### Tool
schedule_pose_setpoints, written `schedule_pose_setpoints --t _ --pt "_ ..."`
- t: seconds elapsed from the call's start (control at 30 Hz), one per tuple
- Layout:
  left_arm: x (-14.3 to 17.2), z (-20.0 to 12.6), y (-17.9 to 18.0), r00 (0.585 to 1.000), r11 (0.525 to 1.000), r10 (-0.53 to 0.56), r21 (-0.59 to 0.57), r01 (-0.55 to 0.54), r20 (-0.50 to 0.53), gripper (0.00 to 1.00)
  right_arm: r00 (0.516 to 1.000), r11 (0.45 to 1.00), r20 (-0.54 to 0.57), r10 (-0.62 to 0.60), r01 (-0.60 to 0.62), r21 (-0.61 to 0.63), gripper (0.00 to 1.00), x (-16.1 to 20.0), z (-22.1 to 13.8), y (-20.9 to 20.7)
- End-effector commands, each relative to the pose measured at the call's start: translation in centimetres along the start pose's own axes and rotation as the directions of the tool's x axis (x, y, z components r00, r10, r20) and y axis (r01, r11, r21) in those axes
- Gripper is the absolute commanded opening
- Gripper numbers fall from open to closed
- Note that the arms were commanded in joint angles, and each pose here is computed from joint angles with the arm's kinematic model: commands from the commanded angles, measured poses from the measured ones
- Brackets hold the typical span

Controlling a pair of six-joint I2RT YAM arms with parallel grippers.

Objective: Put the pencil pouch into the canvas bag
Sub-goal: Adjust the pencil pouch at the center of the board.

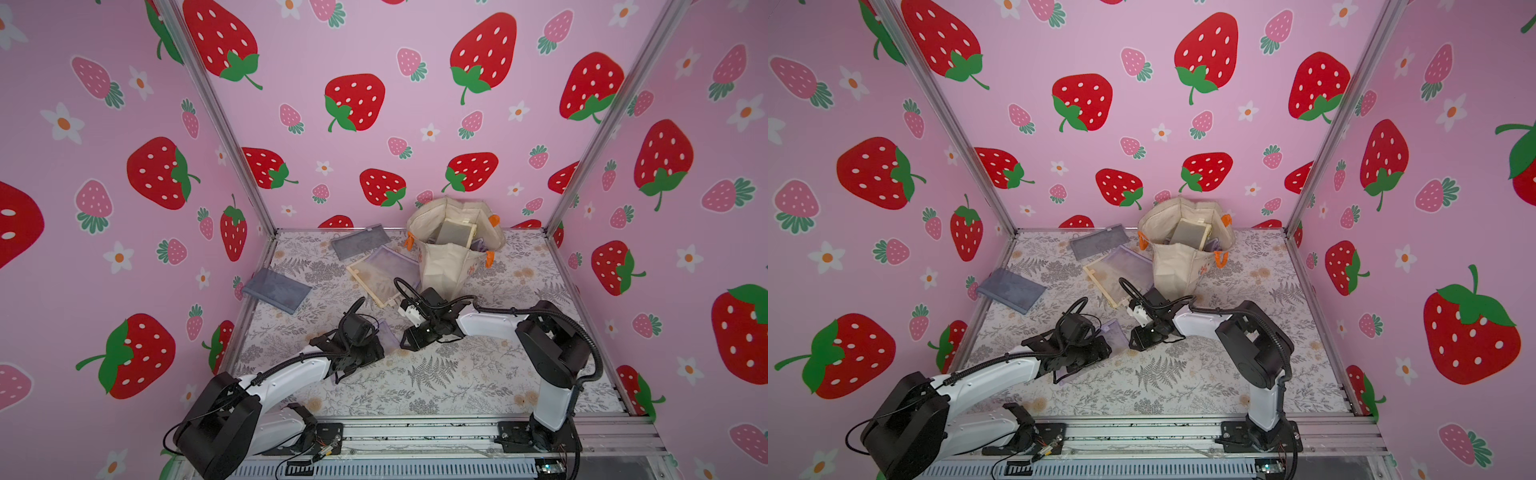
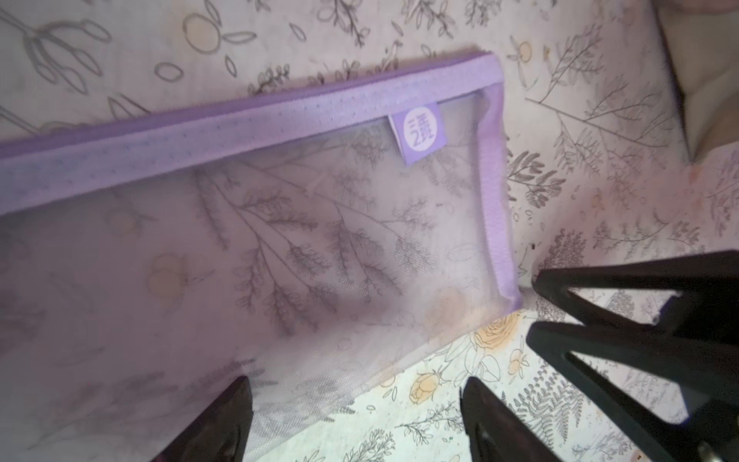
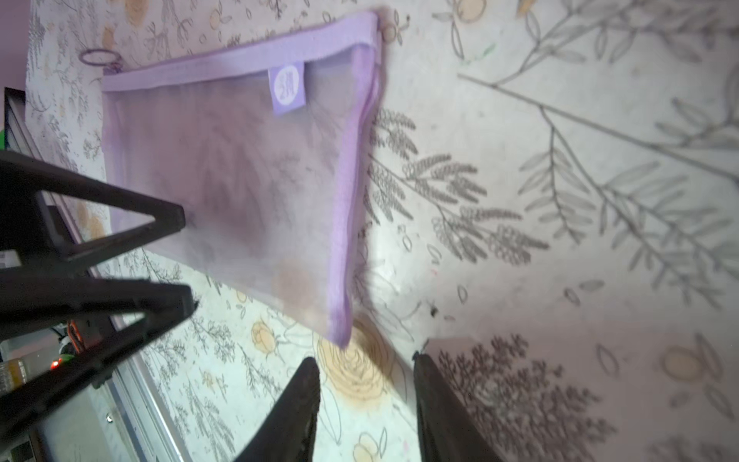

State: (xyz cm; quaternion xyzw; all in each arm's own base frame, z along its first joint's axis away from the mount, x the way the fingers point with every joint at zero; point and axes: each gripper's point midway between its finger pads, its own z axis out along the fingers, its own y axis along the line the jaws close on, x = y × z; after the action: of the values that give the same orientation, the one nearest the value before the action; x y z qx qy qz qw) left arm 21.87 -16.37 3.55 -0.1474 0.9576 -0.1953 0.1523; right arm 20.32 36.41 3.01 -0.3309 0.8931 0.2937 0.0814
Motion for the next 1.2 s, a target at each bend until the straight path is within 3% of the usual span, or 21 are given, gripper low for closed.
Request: schedule_pose_setpoints --t 0.0,0.2,0.47,0.63,0.87,1.03,1.17 --pt "-1.4 -1.2 -0.8 0.999 0.999 0.036 -0.010 -0.036 0.039 0.85 1.000 0.999 -0.009 0.004 -0.004 0.045 0.41 1.0 -1.5 0.1" --pt "-1.6 -4.2 0.1 0.995 1.000 0.022 -0.008 -0.021 0.100 0.85 0.995 0.993 0.050 -0.091 0.087 0.083 0.41 -3.5 -3.8 2.1" --pt "-2.5 -6.8 7.1 0.964 0.969 -0.183 -0.127 0.210 0.195 0.91 0.987 0.990 0.089 -0.135 0.132 0.043 0.41 -10.2 -0.8 3.6" --pt "-2.0 -6.6 8.8 0.932 0.944 -0.290 -0.096 0.317 0.218 0.92 0.987 0.991 0.103 -0.125 0.128 -0.028 0.41 -13.6 2.5 4.9" --pt "-1.0 -5.9 10.8 0.913 0.918 -0.339 -0.130 0.374 0.228 0.91 0.994 0.991 0.042 -0.101 0.104 -0.083 0.40 -12.8 6.9 5.2" --pt "-1.1 -3.8 11.2 0.899 0.909 -0.384 -0.085 0.408 0.210 0.89 0.996 0.994 0.014 -0.092 0.093 -0.051 0.40 -10.6 6.5 4.1" --pt "-2.3 -3.0 9.9 0.915 0.930 -0.351 -0.042 0.366 0.198 0.88 0.997 0.997 -0.008 -0.072 0.072 -0.041 0.40 -8.3 5.9 3.3"
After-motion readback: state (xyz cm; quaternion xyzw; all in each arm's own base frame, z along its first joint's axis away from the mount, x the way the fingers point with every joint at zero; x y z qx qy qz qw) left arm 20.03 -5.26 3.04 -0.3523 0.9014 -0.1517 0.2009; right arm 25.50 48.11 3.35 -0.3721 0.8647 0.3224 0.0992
